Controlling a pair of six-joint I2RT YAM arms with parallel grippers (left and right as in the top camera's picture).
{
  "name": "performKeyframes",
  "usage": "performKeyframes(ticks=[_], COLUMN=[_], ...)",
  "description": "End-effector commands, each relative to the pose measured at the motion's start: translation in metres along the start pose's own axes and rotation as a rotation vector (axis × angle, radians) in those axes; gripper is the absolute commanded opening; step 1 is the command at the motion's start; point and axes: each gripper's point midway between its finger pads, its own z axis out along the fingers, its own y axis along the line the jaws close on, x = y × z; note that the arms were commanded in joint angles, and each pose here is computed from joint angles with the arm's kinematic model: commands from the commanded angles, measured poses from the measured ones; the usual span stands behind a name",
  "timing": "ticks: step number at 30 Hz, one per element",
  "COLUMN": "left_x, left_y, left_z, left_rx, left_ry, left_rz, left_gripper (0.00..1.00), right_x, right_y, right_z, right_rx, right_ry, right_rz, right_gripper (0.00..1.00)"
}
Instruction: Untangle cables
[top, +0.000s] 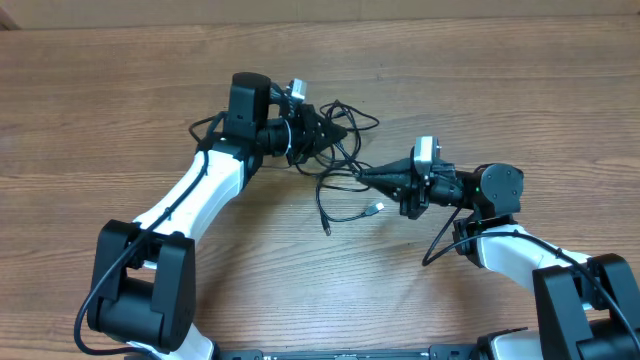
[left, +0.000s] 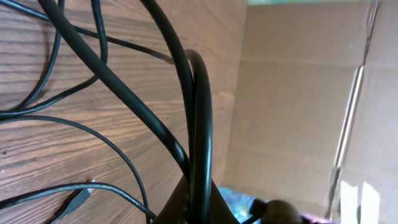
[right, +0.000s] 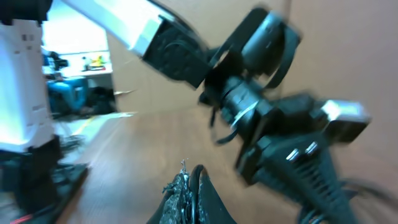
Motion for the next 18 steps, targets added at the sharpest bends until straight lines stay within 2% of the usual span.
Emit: performKeyframes(ticks=[1,3,5,9,10,18], left_x=[-0.015,-0.018,-0.02,-0.022,-0.022,-0.021], left_y=[-0.007,-0.012,-0.021,-0.032,-0.034,-0.043], left_z=[-0.009,-0.011,-0.013,-0.017,-0.019,-0.029], left_rx=[0.015,0.036,0.073,0.123,0.134,0.188], left_ry=[-0.056,-0.06,-0.057,-0.045,-0.041,0.002], left_rz=[-0.076,-0.09,-0.077,-0.069,-0.059,-0.021], left_gripper=[0.04,0.04,0.04,0.04,0.04,0.04], right_x=[0.004,0.013,0.022,0.029,0.029,0.029], right_y=[0.009,0.007,0.006,0.005,0.005,0.005], right_z=[0.0,-0.001,-0.001,-0.002,-0.002,-0.002], right_rx=[-0.058,-0.054,-0.046,-0.04,-0.04,-0.04], right_ry=[0.03,0.053,0.075,0.094,0.094,0.093], right_rz=[0.064,0.13,0.198,0.258,0.259,0.257], right_gripper=[0.04,0.06,0.31,0.74,1.0,1.0])
